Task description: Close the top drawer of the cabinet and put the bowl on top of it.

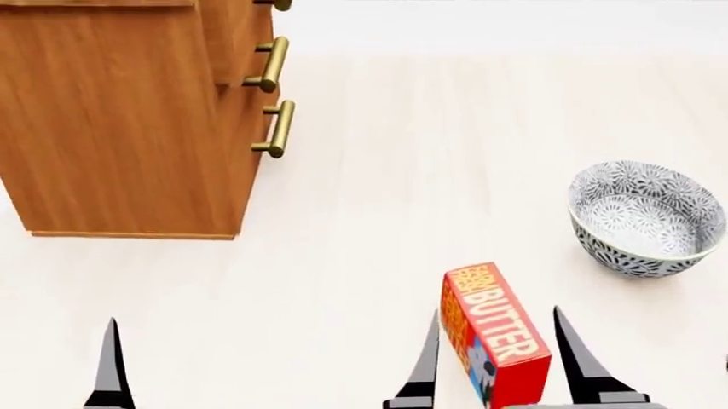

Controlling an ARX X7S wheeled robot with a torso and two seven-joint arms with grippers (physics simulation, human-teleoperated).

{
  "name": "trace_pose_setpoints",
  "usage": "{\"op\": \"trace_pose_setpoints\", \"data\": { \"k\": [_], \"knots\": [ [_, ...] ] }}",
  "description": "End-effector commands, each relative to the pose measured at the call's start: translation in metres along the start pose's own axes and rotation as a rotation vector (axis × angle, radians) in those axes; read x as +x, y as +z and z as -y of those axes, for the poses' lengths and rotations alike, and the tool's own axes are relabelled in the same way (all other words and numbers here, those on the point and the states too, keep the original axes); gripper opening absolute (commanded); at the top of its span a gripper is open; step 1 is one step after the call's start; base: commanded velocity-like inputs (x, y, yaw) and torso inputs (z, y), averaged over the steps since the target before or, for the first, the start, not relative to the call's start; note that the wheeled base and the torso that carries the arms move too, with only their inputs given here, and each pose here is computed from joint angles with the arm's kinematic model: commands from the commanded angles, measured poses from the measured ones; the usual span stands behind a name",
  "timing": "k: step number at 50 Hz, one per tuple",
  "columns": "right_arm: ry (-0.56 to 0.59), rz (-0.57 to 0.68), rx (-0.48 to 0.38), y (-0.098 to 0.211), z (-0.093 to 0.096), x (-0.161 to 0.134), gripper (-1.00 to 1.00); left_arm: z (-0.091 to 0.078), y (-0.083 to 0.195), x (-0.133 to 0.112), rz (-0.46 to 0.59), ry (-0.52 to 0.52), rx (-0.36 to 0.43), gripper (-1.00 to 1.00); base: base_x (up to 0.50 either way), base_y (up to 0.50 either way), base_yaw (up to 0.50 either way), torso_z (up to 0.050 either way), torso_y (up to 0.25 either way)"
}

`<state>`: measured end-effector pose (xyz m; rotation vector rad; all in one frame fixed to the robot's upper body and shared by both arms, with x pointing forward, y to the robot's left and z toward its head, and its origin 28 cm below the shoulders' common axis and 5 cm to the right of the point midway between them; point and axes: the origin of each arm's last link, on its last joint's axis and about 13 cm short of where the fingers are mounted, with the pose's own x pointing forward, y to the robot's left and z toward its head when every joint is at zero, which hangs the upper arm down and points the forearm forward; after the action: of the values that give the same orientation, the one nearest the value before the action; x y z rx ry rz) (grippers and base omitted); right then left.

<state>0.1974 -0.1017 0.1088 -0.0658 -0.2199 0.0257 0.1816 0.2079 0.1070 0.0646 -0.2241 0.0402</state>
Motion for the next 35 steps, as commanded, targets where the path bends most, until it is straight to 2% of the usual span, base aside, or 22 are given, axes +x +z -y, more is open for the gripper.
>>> {"op": "trace_pose_setpoints", "data": {
  "k": [1,35],
  "knots": [
    [0.010,0.002,-0.003,0.0003,-0.0009,0.0005,1.00,-0.0007,0.0008,0.0001,0.003,0.000,0.000,1.00,0.50,0.00,0.00,0.000,0.000],
    [0.027,0.001,-0.020,0.0023,-0.0030,-0.0020,1.00,-0.0018,0.0062,-0.0049,0.019,0.005,0.003,1.00,0.50,0.00,0.00,0.000,0.000]
  ]
}}
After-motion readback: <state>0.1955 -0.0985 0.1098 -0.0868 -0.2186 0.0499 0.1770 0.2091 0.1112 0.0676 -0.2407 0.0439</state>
